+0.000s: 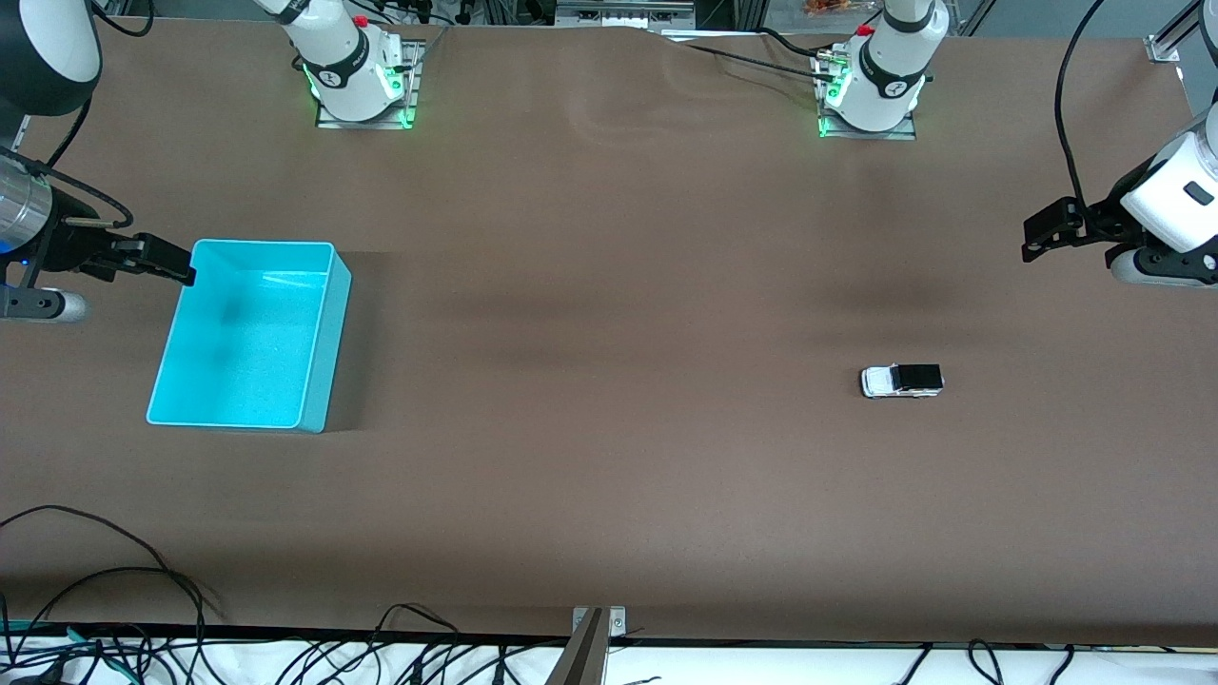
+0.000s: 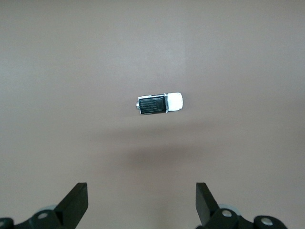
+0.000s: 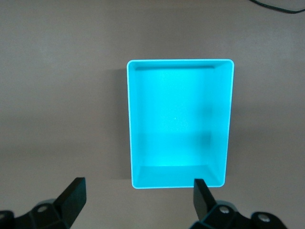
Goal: Wind and store white jeep toy
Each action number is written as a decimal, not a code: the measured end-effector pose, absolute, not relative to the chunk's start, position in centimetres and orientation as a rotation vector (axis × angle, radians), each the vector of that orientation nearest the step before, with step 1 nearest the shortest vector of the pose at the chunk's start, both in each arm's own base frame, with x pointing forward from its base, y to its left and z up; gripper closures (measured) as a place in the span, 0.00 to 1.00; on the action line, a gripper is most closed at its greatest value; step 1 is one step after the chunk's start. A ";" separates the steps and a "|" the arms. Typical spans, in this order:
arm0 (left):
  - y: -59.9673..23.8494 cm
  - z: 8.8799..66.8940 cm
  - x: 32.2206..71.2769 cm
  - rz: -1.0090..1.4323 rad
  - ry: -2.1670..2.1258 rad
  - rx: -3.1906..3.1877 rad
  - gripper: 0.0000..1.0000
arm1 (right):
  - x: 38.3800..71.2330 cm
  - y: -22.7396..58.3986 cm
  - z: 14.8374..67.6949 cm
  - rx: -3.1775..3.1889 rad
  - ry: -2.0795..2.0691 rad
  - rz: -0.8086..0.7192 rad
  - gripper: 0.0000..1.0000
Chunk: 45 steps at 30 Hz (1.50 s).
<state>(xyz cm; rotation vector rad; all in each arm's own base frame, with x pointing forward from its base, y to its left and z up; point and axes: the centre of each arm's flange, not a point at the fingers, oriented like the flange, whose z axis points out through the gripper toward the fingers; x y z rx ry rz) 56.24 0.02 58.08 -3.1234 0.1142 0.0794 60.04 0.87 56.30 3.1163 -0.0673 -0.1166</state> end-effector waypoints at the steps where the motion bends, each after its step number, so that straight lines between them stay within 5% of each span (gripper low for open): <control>1: 0.0 58.1 56.2 0.079 0.115 -3.125 0.00 | 60.0 0.9 56.3 3.116 -0.067 -0.117 0.00; 45: -1.2 55.1 57.6 0.195 0.204 -3.122 0.00 | 60.0 0.9 56.3 3.116 -0.067 -0.118 0.00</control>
